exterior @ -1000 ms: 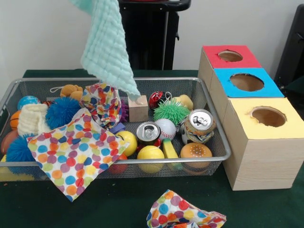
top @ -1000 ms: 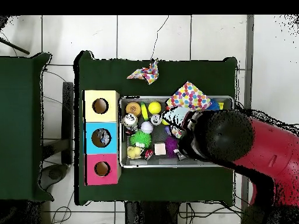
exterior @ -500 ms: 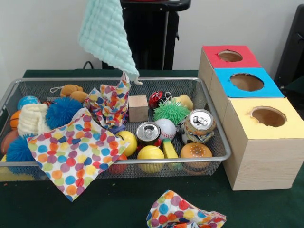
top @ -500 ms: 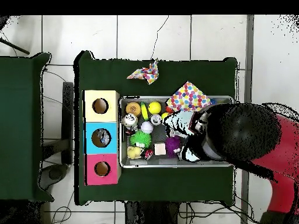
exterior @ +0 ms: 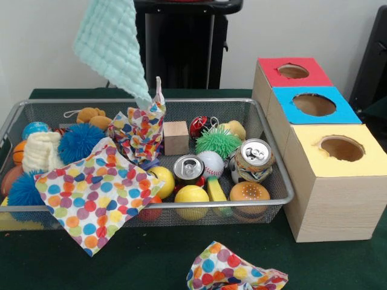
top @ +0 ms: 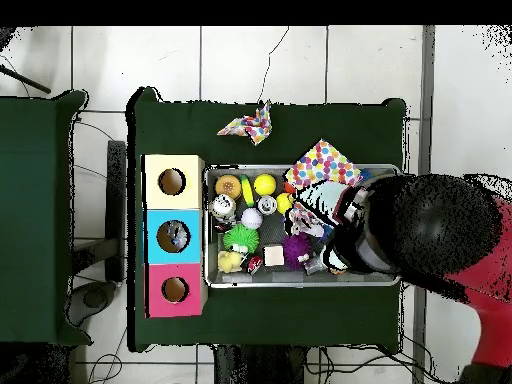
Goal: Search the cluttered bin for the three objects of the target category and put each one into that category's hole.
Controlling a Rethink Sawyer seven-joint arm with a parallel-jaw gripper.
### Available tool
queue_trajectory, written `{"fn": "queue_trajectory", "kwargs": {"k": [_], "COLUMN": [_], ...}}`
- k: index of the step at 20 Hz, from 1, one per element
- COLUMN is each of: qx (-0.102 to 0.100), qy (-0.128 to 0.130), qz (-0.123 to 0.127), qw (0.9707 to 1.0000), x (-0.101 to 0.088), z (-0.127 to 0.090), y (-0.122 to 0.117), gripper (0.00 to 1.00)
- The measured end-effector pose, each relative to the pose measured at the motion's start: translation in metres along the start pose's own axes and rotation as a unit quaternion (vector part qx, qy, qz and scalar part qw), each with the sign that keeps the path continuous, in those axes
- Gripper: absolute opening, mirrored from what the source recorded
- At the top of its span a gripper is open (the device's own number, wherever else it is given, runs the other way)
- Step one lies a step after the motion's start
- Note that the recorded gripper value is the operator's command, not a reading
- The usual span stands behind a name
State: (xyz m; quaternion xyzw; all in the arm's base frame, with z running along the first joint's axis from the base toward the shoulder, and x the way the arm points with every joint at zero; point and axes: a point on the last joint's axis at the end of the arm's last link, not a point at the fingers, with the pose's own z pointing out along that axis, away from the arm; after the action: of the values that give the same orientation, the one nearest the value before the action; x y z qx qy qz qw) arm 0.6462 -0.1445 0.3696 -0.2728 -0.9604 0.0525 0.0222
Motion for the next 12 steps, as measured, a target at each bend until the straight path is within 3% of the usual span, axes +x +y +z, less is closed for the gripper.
{"fn": "queue_trajectory", "kwargs": {"k": [12], "qx": [0.002], "qy": [-0.003], "qz": [-0.001], "qw": [1.0], "x": [-0.0023], "z": [-0.0009], "y": [-0.0004], "gripper": [0.0]}}
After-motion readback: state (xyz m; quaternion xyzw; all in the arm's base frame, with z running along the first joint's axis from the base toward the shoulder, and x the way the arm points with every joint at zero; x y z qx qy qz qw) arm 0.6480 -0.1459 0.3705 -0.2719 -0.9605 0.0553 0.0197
